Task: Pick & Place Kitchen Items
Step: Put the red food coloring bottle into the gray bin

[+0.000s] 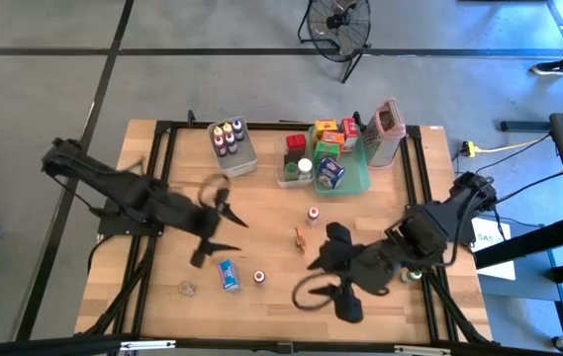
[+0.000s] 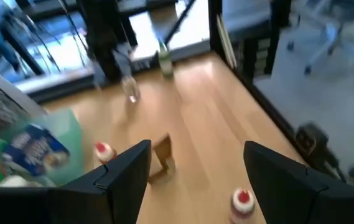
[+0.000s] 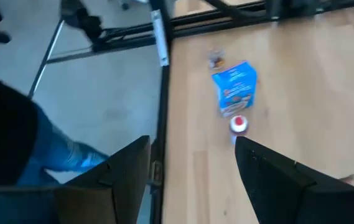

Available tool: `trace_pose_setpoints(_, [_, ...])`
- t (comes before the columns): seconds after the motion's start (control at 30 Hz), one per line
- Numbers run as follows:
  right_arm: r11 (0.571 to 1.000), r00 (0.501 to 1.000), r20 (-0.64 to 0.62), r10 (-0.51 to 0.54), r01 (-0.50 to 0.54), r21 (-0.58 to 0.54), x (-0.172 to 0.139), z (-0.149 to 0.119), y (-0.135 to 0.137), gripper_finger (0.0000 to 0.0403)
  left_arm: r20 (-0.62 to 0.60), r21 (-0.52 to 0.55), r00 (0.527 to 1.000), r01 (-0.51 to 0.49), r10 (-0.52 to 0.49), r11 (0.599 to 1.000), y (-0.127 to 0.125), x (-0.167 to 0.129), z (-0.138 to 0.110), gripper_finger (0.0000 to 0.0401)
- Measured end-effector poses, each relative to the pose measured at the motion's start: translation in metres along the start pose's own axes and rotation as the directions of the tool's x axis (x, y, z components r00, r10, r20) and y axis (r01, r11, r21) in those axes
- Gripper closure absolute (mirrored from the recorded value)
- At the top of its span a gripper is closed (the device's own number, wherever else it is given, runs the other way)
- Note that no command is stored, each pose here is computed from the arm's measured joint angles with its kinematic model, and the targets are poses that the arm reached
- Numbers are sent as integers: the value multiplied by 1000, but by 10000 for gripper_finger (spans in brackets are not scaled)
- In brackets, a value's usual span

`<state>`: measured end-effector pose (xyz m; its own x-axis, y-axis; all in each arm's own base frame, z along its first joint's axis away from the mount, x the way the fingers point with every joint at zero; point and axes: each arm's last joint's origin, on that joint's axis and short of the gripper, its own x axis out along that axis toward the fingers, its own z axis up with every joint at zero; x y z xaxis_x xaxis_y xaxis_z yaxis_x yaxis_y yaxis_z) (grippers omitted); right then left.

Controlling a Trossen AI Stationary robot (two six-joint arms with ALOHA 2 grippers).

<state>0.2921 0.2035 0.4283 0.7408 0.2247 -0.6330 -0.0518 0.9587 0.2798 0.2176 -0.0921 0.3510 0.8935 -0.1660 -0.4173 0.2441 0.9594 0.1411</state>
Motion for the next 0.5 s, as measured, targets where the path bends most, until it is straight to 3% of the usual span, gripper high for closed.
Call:
trace_pose_setpoints(0.17, [997, 1000, -14, 24, -25, -69, -3, -7, 11, 165, -88, -57, 995, 35, -40, 998, -14, 33, 3, 150])
trace_pose_setpoints(0.5, [988, 997, -68, 43, -52, -147, -10, -24, 26, 165, -195, -209, 979, 13, -54, 978, -23, 65, -6, 150])
